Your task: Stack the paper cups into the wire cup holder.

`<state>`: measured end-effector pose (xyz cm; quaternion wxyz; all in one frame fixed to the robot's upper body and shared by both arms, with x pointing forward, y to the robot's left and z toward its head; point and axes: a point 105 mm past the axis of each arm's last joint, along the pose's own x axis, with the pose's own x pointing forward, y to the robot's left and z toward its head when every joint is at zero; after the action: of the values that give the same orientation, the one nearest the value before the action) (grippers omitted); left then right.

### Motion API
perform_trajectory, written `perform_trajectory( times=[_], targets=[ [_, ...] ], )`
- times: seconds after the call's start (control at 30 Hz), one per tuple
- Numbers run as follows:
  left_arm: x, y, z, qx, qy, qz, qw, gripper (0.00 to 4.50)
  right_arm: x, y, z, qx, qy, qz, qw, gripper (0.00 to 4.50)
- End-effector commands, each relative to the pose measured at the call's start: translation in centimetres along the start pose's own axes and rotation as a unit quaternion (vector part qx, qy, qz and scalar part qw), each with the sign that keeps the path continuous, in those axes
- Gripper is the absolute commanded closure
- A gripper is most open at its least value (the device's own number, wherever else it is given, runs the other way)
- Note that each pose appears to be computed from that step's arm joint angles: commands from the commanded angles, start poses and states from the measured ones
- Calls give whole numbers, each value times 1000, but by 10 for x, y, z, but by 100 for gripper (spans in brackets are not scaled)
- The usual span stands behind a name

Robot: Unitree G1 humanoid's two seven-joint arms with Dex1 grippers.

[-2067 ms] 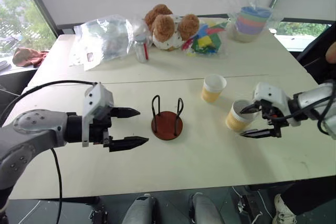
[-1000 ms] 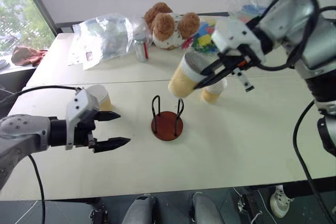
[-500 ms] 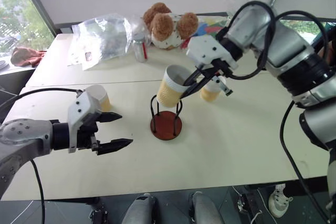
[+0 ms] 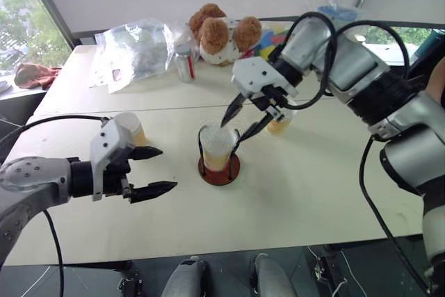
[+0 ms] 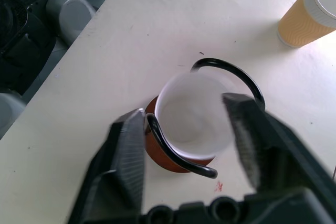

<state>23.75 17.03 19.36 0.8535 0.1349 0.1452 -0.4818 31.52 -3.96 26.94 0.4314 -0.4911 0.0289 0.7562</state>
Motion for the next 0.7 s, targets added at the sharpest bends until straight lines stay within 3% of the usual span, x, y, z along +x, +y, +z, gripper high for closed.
perform_trajectory(
  times=[0.03, 0.17, 0.3, 0.47, 0.7],
  targets=[
    [1, 1, 6, 15, -7, 3, 1000, 0, -21, -9, 16, -22, -5, -33, 999, 159],
    [0, 0, 15, 23, -18, 2, 1000, 0, -51, -12, -9, 23, 32, -96, 995, 159],
    [-6, -4, 37, 34, -43, -14, 998, 0, -82, 2, -66, 102, 125, -158, 974, 159],
    [-8, -1, 49, 56, -45, -16, 997, 0, -86, 19, -99, 149, 161, -168, 961, 159],
    [-4, 10, 47, 60, -39, -17, 997, 0, -75, 28, -118, 185, 157, -165, 956, 159]
  ],
)
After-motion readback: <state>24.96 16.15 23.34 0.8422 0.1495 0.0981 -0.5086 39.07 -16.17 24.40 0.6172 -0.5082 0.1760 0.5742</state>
